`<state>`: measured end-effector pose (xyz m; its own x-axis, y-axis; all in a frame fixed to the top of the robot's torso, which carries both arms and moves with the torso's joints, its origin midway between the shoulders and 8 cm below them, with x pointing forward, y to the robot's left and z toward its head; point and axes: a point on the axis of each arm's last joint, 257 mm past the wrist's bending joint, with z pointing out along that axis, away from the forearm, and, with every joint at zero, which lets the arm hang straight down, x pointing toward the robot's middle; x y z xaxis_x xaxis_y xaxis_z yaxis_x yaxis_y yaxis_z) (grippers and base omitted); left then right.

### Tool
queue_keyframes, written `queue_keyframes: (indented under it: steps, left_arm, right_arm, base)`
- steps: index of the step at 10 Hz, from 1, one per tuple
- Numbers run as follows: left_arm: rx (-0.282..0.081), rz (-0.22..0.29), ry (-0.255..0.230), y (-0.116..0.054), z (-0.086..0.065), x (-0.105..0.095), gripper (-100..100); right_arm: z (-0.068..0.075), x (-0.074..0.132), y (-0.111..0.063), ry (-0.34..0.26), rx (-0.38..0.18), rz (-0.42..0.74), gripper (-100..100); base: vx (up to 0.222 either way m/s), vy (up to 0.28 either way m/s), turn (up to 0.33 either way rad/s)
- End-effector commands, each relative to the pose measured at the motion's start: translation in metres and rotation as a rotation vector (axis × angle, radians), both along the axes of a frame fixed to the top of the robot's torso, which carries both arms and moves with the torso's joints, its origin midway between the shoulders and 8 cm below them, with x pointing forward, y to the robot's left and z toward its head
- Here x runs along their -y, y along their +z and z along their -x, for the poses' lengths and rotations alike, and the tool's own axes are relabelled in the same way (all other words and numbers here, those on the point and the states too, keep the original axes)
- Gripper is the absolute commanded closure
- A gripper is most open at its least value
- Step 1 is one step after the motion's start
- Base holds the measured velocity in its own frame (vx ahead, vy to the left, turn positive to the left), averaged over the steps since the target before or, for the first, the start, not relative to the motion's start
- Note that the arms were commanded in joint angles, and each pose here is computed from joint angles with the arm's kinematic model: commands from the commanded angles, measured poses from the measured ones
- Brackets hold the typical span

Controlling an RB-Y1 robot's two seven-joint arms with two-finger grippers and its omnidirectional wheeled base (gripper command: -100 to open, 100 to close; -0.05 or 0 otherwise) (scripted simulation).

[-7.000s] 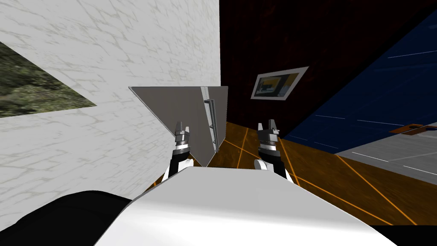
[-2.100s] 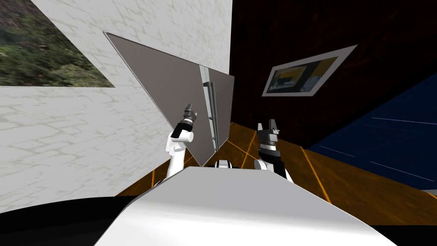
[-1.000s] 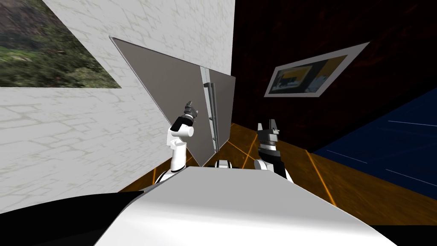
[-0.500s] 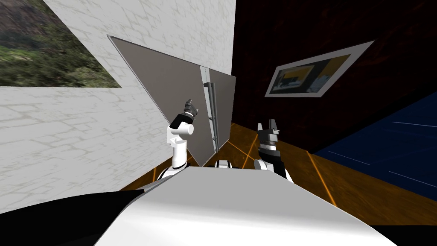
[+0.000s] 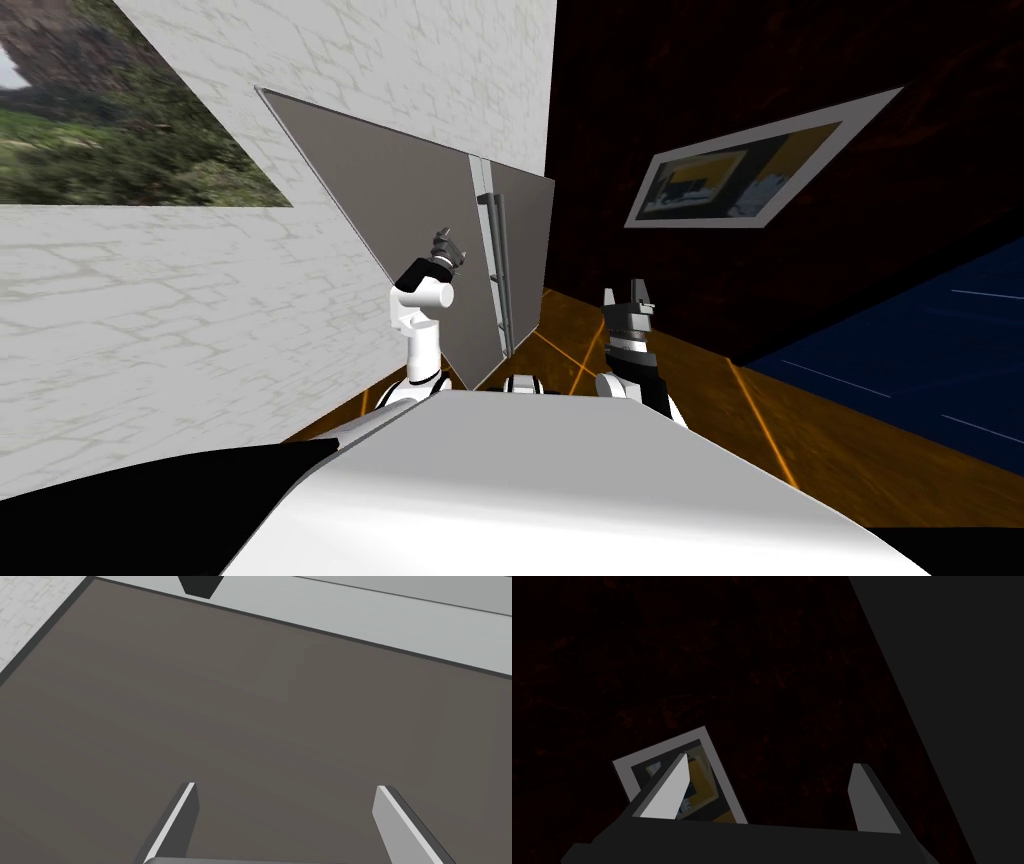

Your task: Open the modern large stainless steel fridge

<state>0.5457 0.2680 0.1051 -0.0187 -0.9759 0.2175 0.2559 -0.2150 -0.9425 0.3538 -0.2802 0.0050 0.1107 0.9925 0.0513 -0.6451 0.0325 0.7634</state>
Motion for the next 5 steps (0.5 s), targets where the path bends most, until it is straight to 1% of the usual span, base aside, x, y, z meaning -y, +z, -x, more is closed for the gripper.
queue_keyframes:
  steps: [1,2,3,5]
  left_arm:
    - [0.054,-0.001,-0.002,0.029,0.001,0.001,-100]
    - [0.054,-0.001,-0.002,0.029,0.001,0.001,-100]
    - [0.002,0.042,-0.007,0.022,-0.006,0.0,-100]
    - [0.032,0.042,-0.02,0.039,-0.005,0.006,-100]
  right_arm:
    - [0.0,0.0,0.0,0.0,0.0,0.0,0]
    - [0.0,0.0,0.0,0.0,0.0,0.0,0]
    - [0.0,0.0,0.0,0.0,0.0,0.0,0]
    - [0.0,0.0,0.0,0.0,0.0,0.0,0]
  base:
    - [-0.004,0.009,0.002]
    - [0.012,0.022,-0.009]
    - [0.032,-0.016,0.07]
    - [0.018,-0.036,0.047]
